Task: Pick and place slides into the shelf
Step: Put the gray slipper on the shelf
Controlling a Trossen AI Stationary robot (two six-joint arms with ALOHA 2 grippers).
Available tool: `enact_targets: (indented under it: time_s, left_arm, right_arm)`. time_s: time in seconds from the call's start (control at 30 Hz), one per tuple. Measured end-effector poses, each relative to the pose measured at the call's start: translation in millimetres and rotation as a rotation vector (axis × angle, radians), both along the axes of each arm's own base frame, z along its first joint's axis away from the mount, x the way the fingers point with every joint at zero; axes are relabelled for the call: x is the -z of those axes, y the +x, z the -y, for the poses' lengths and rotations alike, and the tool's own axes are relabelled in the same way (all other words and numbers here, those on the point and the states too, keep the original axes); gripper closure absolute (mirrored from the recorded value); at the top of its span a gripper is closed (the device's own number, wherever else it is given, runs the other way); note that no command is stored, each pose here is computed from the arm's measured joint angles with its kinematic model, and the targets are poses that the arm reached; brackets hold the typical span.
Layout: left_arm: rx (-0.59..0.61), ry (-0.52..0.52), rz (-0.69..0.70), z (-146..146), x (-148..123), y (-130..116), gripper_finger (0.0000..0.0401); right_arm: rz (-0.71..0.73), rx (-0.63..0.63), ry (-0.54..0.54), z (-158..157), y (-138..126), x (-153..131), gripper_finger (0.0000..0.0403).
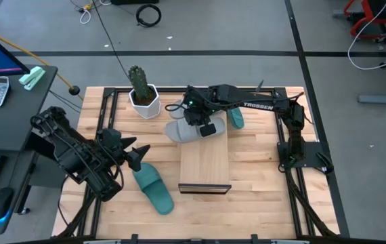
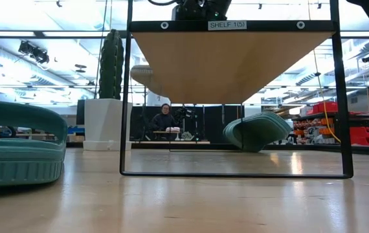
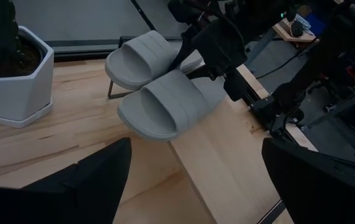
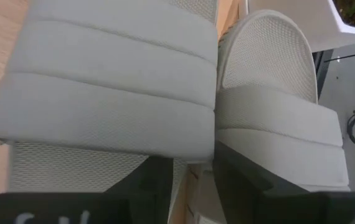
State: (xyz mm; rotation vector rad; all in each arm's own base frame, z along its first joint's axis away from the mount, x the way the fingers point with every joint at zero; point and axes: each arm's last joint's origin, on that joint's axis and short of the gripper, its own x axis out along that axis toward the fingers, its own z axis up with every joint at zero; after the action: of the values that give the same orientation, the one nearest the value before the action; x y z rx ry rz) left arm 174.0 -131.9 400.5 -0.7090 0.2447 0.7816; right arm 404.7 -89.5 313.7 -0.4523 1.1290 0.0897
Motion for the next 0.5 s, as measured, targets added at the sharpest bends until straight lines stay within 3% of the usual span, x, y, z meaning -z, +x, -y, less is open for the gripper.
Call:
enact_targets:
  time_s: [0.5]
  left_arm:
    - [0.001, 0.001, -0.001, 0.1, 0.0, 0.1, 0.0035]
  right_arm:
    - [-0.031, 0.021, 0.021, -0.8, -3.1, 1.3, 0.0285]
